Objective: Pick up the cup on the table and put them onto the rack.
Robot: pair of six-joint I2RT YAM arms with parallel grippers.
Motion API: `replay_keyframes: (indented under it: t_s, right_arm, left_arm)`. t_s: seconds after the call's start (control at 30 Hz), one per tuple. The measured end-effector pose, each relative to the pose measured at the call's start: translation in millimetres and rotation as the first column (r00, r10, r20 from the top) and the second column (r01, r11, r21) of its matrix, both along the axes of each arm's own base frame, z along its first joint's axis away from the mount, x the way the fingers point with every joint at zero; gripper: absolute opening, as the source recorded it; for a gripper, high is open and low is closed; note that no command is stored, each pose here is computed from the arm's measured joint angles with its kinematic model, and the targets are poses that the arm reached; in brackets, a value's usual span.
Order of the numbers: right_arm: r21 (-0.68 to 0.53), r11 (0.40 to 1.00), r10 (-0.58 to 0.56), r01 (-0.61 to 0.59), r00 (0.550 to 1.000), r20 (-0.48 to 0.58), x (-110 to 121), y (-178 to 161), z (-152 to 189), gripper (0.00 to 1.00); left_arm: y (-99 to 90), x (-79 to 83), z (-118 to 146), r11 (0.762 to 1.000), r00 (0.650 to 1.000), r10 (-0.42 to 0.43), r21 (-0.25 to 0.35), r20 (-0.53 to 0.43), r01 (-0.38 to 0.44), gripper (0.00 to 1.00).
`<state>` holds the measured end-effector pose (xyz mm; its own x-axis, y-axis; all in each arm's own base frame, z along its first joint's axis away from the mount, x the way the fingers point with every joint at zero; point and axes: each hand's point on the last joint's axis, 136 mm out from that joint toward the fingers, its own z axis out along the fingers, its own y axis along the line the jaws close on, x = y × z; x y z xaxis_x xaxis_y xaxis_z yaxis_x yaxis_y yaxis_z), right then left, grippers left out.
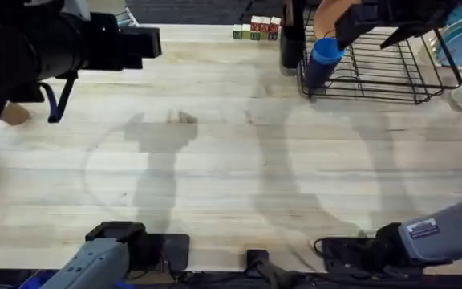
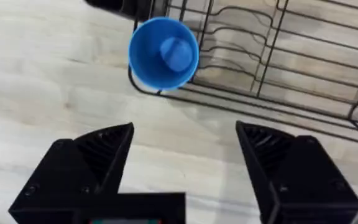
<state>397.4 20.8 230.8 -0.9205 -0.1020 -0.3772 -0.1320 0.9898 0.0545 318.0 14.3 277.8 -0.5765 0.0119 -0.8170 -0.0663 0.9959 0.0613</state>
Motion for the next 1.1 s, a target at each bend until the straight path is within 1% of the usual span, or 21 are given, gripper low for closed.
replay_keyframes:
  t_s: [0.13,0.3,0.47,0.53,0.63,0.8,0.87,1.0,1.1]
  right_arm:
    - [-0.002,1.000,0.005,-0.005,1.000,0.026,-13.0,-0.1,17.8,0.996]
    - [-0.008,1.000,0.019,-0.018,0.996,0.082,-30.0,-0.3,43.5,0.996]
    - [-0.012,1.000,0.023,-0.021,0.982,0.189,-45.9,-0.6,76.1,0.997]
    - [-0.017,1.000,0.029,-0.026,0.974,0.226,-56.4,-0.8,83.1,0.997]
    - [-0.037,0.999,0.033,-0.024,0.965,0.260,-77.6,-4.0,79.4,0.997]
    - [-0.062,0.998,0.027,-0.010,0.959,0.282,-107.2,-9.0,53.7,0.997]
    - [-0.073,0.997,0.024,-0.002,0.954,0.297,-115.6,-11.2,45.1,0.997]
    - [-0.080,0.996,-0.006,0.034,0.944,0.330,-123.6,-16.1,34.6,0.997]
    - [-0.070,0.996,-0.037,0.062,0.946,0.323,-124.7,-18.0,27.7,0.997]
  left_arm:
    - [0.0,5.0,7.3,1.000,0.999,0.000,0.000,0.036,0.000,0.993]
    - [0.0,5.6,8.2,1.000,0.999,0.000,0.000,0.041,0.000,0.993]
    - [0.0,5.6,8.3,1.000,0.999,0.000,0.000,0.041,0.000,0.993]
    - [0.0,5.6,8.3,1.000,0.999,0.000,-0.001,0.041,0.000,0.993]
    - [0.0,5.6,8.3,1.000,0.999,0.000,0.000,0.041,0.000,0.993]
    - [0.0,4.1,6.5,1.000,0.999,0.000,0.000,0.032,0.000,0.993]
    - [0.0,2.2,6.8,1.000,1.000,0.000,0.000,0.031,0.000,0.993]
    - [0.0,-5.9,13.6,1.000,0.999,0.000,-0.001,0.049,0.000,0.993]
    - [0.1,-13.0,22.0,1.000,0.997,0.000,-0.001,0.076,0.000,0.993]
